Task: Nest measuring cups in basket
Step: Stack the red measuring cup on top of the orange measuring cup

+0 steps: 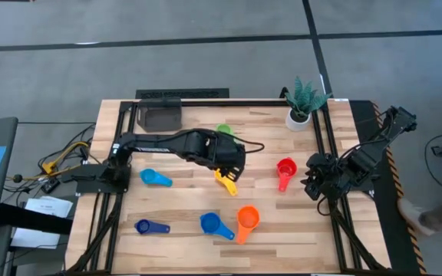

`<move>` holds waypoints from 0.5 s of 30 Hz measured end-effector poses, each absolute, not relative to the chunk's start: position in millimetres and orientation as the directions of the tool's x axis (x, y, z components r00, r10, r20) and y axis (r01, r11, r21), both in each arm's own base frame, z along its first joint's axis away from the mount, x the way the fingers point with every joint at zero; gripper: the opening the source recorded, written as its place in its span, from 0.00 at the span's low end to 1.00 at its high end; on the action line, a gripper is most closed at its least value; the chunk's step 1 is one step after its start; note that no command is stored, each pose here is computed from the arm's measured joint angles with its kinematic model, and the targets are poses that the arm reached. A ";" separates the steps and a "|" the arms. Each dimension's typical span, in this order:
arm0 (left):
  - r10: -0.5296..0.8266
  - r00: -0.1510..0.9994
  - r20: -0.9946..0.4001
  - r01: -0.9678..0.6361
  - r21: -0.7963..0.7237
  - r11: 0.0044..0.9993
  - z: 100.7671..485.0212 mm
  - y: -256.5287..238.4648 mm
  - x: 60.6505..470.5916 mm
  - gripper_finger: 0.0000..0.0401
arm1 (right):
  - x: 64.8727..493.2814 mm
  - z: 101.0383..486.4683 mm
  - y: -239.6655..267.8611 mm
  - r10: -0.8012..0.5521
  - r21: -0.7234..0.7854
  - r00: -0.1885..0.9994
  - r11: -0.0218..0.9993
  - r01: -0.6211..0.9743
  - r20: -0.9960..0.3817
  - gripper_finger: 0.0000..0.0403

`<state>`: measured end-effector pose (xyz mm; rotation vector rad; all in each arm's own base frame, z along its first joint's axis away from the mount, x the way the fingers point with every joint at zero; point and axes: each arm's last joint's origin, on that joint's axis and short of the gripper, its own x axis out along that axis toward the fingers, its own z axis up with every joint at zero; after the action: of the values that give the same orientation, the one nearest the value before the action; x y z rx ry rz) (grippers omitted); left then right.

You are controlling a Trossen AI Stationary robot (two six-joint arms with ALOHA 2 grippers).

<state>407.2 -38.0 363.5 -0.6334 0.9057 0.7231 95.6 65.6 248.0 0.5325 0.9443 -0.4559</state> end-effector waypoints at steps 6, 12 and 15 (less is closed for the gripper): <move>0.318 0.416 -0.852 -0.805 -0.184 0.564 357.2 -39.5 409.2 0.42 | 95.6 247.9 65.5 -0.134 0.226 0.509 0.780 0.584 -0.850 0.53; 0.373 0.493 -0.786 -0.809 -0.257 0.528 302.8 -66.3 431.5 0.42 | 97.3 247.7 60.9 -0.167 0.214 0.500 0.758 0.617 -0.850 0.55; 0.313 0.651 -0.692 -0.696 -0.379 0.610 276.9 -58.7 455.9 0.42 | 99.9 247.8 56.4 -0.194 0.212 0.494 0.730 0.650 -0.847 0.55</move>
<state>455.9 -58.7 276.9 -0.6882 0.6189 0.6269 99.9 56.4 247.8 0.5601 0.9200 -0.5455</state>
